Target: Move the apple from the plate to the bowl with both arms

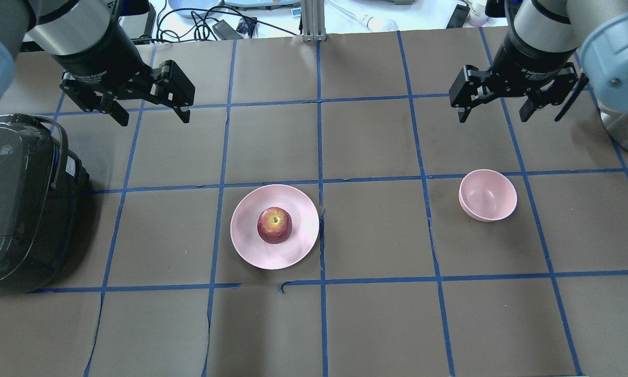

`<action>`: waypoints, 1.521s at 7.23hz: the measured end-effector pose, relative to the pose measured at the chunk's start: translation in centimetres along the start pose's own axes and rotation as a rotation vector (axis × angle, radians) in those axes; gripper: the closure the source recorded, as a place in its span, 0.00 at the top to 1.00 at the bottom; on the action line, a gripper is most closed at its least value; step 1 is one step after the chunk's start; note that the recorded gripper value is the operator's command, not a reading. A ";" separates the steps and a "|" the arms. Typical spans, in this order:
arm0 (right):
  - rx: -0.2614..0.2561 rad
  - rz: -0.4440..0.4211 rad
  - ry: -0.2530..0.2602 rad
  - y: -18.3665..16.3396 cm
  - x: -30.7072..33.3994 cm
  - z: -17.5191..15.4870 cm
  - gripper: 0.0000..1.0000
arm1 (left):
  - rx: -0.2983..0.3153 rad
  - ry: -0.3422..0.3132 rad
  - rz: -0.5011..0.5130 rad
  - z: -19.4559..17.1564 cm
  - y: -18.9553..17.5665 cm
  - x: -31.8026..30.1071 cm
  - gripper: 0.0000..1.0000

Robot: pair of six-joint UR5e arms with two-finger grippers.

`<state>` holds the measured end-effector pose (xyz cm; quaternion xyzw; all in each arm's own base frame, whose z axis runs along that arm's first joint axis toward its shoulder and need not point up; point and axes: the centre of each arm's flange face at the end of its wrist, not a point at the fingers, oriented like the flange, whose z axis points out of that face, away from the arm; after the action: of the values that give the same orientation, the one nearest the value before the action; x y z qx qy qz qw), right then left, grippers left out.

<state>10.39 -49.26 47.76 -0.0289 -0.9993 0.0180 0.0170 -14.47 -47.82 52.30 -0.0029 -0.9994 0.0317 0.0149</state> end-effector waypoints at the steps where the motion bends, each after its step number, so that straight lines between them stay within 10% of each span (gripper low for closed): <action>1: -0.001 0.001 0.001 0.0 0.0 0.1 1.00 | 0.000 0.000 -0.002 0.0 0.0 0.0 1.00; 11: 0.001 0.002 0.013 -0.1 0.2 0.0 1.00 | -0.010 -0.002 -0.013 0.1 0.0 -0.2 1.00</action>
<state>10.18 -49.32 47.76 -0.0299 -0.9991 0.0181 0.0236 -14.27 -47.78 52.14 0.0038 -0.9995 0.0267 0.0141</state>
